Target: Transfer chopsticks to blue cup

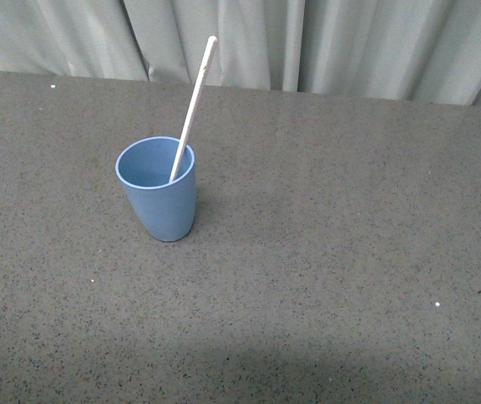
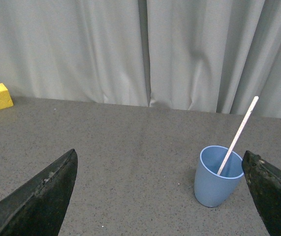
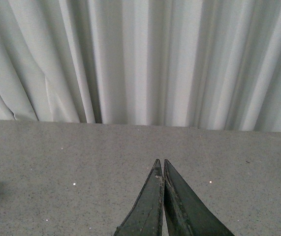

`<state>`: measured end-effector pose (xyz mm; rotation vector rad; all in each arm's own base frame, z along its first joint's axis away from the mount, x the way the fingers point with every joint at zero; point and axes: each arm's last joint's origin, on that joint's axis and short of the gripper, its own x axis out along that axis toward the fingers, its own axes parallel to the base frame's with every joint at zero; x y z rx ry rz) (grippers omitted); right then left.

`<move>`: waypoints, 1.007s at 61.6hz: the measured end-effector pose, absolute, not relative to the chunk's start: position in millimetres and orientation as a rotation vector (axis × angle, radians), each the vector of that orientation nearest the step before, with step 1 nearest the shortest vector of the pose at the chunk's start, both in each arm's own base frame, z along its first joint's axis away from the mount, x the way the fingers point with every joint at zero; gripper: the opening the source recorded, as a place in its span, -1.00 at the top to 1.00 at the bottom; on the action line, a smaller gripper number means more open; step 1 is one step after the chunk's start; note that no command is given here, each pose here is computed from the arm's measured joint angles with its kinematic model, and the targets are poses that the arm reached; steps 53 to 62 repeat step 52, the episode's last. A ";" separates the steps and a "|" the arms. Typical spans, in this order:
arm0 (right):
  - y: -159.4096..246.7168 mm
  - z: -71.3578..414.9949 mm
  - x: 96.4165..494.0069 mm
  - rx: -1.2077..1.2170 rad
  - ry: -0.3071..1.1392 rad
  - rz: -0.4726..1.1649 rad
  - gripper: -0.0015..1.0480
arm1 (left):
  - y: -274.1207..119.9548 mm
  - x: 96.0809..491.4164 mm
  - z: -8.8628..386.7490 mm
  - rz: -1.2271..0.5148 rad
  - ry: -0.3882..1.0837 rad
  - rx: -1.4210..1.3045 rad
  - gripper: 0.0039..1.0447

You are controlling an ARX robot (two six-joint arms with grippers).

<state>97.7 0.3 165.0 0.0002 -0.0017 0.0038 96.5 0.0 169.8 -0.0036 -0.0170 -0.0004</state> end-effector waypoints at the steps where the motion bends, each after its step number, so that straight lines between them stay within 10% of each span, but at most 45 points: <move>1: 0.3 165.0 97.7 0.000 -0.002 0.004 0.98 | 0.0 96.5 169.8 0.000 -0.017 -0.004 -0.88; 30: 0.3 165.1 97.7 0.001 -0.002 0.004 -0.85 | 0.0 96.5 169.8 0.000 -0.017 -0.004 -0.88; 62: 0.3 165.1 97.7 0.000 -0.002 0.004 -0.82 | 0.0 96.5 169.8 0.000 -0.017 -0.004 -0.88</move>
